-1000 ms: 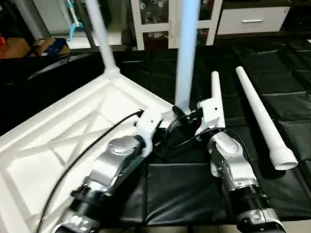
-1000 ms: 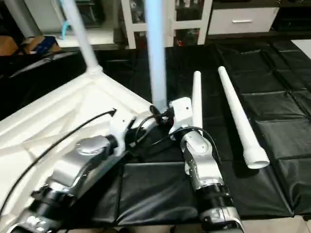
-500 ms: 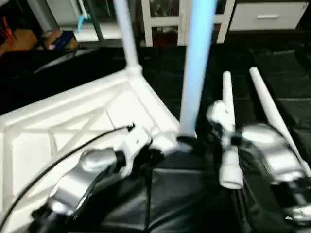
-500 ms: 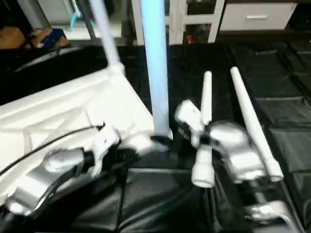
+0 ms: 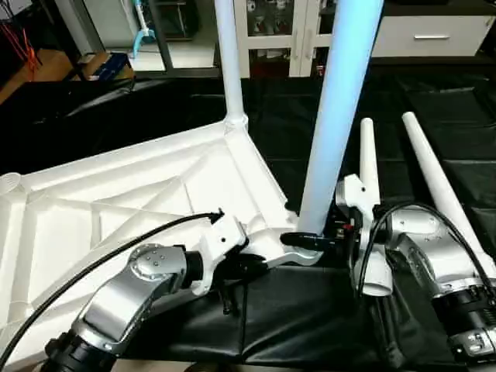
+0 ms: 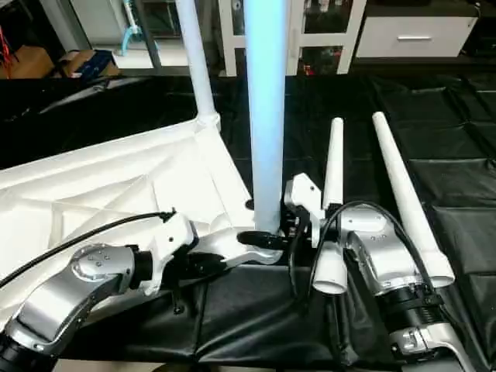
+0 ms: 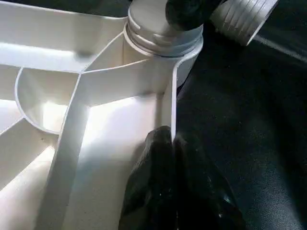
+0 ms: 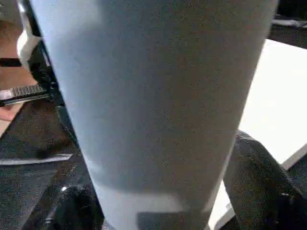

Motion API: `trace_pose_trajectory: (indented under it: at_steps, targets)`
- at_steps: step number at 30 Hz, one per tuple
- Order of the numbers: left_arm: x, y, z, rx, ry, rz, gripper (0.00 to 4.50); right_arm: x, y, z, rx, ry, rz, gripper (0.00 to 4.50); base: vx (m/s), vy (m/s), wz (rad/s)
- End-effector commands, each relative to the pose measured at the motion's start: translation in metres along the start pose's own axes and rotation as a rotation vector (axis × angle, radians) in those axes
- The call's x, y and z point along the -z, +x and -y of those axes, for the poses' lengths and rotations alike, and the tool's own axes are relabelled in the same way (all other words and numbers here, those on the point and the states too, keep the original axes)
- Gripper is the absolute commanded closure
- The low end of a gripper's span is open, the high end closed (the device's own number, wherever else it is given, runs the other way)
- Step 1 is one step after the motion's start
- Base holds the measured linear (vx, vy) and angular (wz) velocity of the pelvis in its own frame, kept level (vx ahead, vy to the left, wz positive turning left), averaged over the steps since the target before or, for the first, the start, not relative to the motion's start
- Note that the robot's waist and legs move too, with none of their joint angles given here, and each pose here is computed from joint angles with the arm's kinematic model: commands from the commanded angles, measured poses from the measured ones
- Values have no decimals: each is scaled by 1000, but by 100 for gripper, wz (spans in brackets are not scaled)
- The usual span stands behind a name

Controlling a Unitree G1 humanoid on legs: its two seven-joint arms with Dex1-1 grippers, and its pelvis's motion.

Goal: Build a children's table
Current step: Rotate leg to tighten

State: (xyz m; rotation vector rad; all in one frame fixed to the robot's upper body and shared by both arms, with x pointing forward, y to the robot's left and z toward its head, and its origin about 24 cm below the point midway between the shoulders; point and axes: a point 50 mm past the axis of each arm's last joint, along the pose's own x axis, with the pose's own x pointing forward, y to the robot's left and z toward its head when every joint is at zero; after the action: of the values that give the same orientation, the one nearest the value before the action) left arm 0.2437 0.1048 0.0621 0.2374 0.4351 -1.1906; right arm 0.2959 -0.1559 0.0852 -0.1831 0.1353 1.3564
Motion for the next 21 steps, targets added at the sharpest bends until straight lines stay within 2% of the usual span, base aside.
trace_pose_trajectory:
  at_steps: [1, 3, 10, 16, 18, 19, 21]
  targets:
    - [16, 2, 6, 33, -48, -75, 450, 0, -4, 1, 6, 10, 9, 166, 0, 0, 0]
    - [16, 2, 6, 33, -49, -77, 450, 1, -5, -1, -1, 14, 3, 195, 0, 0, 0]
    - [16, 1, 4, 20, -54, -81, 450, 7, -3, -1, 44, 42, 19, 246, 0, 0, 0]
    - [16, 3, -5, -64, -77, -77, 450, 16, 5, 7, 206, 83, 26, 254, 0, 0, 0]
    - [15, 7, -13, -142, -98, -77, 450, 23, 14, 8, 307, 99, 2, 255, 0, 0, 0]
    - [13, 12, -23, -238, -128, -75, 450, 30, 25, 10, 442, 120, -33, 255, 0, 0, 0]
    - [12, 15, -29, -295, -151, -74, 450, 34, 31, 12, 524, 129, -52, 255, 0, 0, 0]
